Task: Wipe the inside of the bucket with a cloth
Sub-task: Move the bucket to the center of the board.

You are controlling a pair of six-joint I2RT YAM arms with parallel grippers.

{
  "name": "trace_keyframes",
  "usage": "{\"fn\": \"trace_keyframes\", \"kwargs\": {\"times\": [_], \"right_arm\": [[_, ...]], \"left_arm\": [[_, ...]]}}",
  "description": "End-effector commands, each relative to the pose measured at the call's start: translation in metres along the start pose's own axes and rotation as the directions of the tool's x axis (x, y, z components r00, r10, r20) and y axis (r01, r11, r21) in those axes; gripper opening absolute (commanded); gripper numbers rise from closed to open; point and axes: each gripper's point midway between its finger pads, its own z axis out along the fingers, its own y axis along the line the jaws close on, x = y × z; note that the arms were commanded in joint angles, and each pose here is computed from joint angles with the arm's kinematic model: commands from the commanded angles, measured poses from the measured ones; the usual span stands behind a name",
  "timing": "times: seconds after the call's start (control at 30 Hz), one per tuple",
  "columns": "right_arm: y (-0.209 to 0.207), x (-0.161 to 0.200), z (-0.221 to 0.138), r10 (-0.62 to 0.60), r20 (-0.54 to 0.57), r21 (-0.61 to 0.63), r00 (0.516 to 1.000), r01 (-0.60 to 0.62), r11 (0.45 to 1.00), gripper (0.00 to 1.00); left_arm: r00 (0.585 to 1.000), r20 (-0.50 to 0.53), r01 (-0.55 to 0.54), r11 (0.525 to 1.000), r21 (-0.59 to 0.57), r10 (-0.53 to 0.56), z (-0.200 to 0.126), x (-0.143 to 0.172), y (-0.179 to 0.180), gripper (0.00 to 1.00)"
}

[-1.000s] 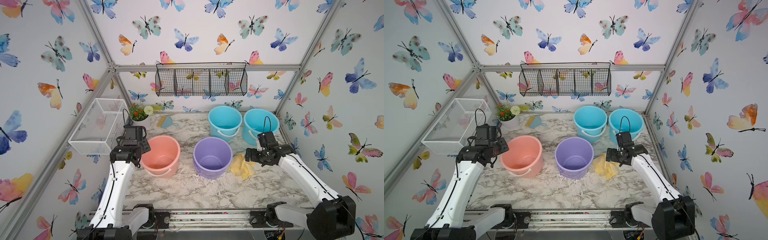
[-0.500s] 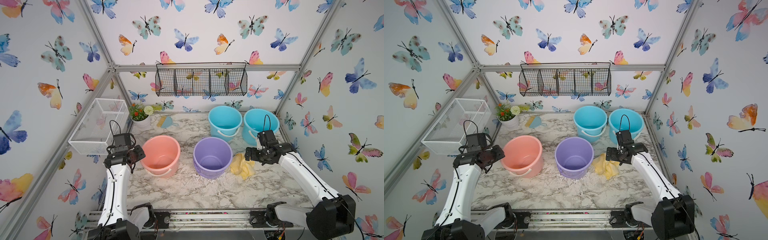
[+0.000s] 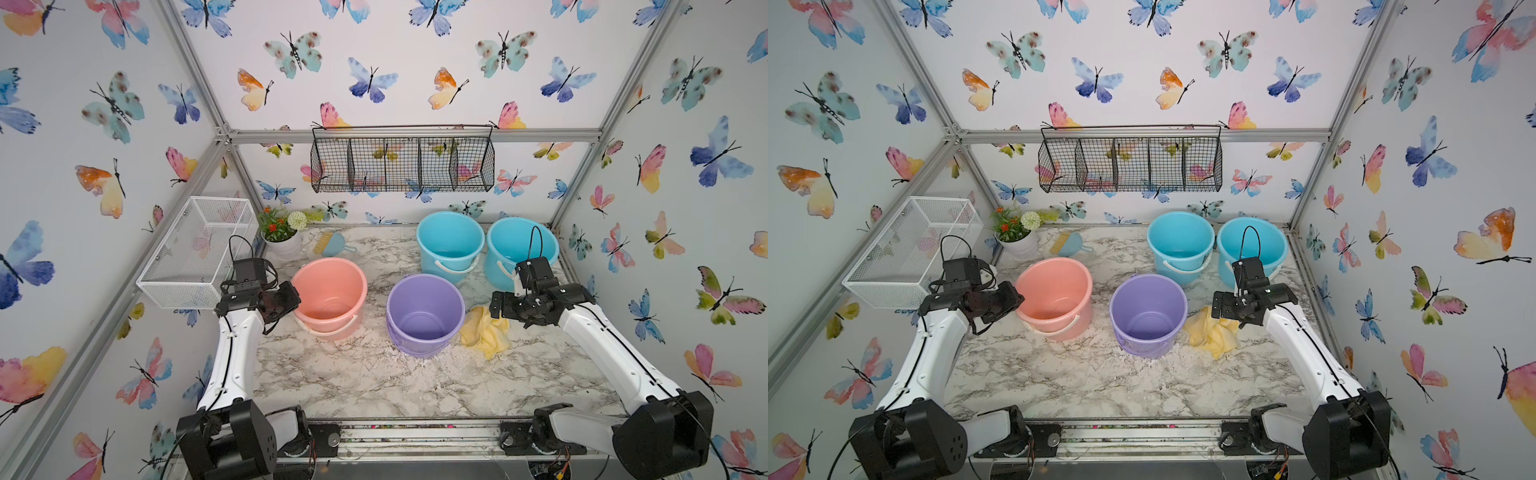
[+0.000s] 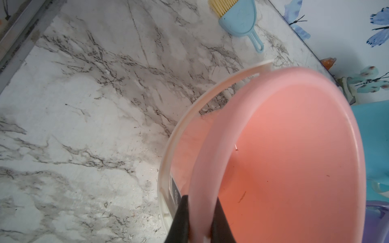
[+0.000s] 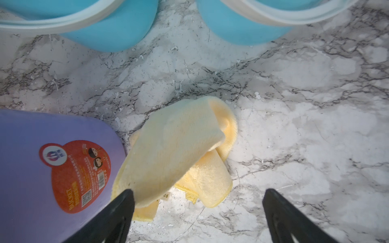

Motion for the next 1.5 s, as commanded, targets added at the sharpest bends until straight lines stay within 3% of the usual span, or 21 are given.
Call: {"fn": "trace_keyframes", "kwargs": {"times": [0.0,0.3,0.53,0.6,0.7,0.87,1.1,1.17,1.33,1.47], "right_arm": [[0.008,-0.010,-0.006,-0.021,0.015,-0.036,1.000,0.022,0.999,0.98],[0.042,-0.019,-0.024,-0.055,-0.006,-0.209,0.998,0.053,0.976,0.98],[0.057,-0.013,-0.020,-0.092,-0.068,-0.285,0.993,0.069,0.956,0.98],[0.062,-0.011,-0.014,-0.097,-0.106,-0.309,0.990,0.059,0.949,0.98],[0.064,-0.015,-0.013,-0.089,-0.108,-0.311,0.990,0.051,0.949,0.98],[0.045,-0.042,-0.023,-0.037,0.050,-0.194,0.998,0.046,0.980,0.98],[0.000,-0.063,-0.027,-0.043,0.189,0.057,0.981,0.032,0.998,0.99],[-0.013,-0.063,-0.027,-0.053,0.224,0.125,0.973,0.026,0.992,1.00],[-0.051,-0.050,-0.019,-0.094,0.341,0.284,0.935,-0.007,0.959,0.99],[-0.067,-0.046,-0.013,-0.139,0.474,0.332,0.870,-0.030,0.943,0.98]], "left_arm": [[0.998,0.043,-0.038,0.995,0.095,0.034,-0.002,-0.021,-0.038,0.07],[0.990,0.017,-0.143,0.978,0.149,0.142,0.033,-0.019,-0.120,0.06],[0.981,-0.026,-0.183,0.968,0.171,0.190,0.065,-0.017,-0.151,0.09],[0.979,-0.031,-0.193,0.964,0.183,0.202,0.066,-0.016,-0.157,0.13],[0.977,-0.025,-0.204,0.960,0.190,0.212,0.062,-0.018,-0.161,0.36],[0.972,0.042,-0.235,0.958,0.164,0.231,0.044,-0.029,-0.158,0.61],[0.955,0.185,-0.249,0.966,0.070,0.232,0.000,-0.054,-0.135,0.81],[0.942,0.241,-0.244,0.970,0.017,0.233,-0.017,-0.060,-0.117,0.97],[0.893,0.378,-0.204,0.968,-0.145,0.245,-0.039,-0.058,-0.064,0.99],[0.877,0.416,-0.166,0.964,-0.208,0.241,-0.034,-0.037,-0.032,0.98]]}}
